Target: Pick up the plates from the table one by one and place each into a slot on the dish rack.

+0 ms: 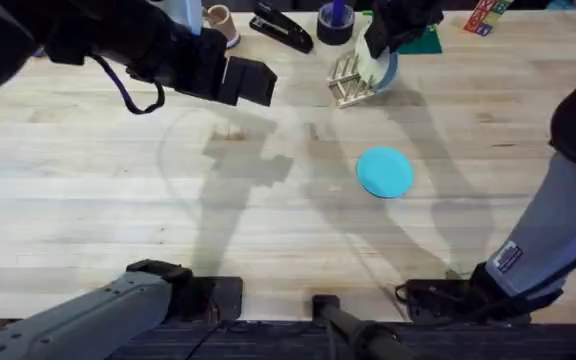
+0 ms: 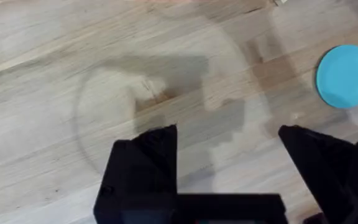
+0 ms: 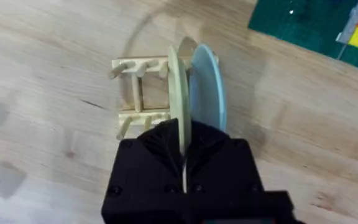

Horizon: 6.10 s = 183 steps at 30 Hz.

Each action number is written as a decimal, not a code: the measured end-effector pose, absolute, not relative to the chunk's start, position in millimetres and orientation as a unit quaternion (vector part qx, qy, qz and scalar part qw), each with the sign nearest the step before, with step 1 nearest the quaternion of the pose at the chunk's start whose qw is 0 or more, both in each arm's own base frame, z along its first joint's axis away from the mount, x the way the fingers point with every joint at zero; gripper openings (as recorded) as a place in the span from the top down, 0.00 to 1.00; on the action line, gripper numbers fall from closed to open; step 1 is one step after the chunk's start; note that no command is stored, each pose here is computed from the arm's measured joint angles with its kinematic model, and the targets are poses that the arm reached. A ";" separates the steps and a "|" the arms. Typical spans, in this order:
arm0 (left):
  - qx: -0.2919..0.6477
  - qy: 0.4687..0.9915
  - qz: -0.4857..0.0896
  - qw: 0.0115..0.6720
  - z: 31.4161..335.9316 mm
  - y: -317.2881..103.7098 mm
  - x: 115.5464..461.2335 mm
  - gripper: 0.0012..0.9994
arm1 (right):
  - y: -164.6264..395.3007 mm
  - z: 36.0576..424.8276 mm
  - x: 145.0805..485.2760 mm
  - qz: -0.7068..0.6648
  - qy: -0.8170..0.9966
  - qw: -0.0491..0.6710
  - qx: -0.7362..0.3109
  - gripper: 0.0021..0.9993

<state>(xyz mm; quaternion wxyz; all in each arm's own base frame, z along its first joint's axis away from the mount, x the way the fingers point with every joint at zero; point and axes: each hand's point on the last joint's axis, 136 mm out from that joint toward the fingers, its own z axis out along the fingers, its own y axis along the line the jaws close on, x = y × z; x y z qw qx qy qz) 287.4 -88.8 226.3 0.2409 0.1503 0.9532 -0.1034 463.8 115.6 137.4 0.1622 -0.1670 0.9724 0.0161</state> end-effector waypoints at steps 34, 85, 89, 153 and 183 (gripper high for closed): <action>0.150 0.953 -0.103 0.241 226.3 -88.8 287.4 0.00 | 116.9 133.3 457.6 0.024 0.976 0.147 -0.156 0.79; 0.150 0.958 -0.104 0.223 222.2 -87.5 279.5 0.00 | 91.3 314.7 309.6 0.017 0.953 0.252 -0.167 0.00; 0.159 0.955 -0.110 0.223 222.7 -90.2 278.7 0.00 | 77.5 298.1 283.7 0.000 0.958 0.235 -0.163 0.00; 0.121 0.822 -0.527 0.179 168.7 -282.0 232.5 0.96 | 23.2 259.0 207.7 -0.007 0.987 0.156 -0.034 0.00; 0.100 0.849 -0.512 0.083 71.3 -319.9 234.9 0.96 | 23.1 259.0 207.7 -0.007 0.987 0.156 -0.034 0.00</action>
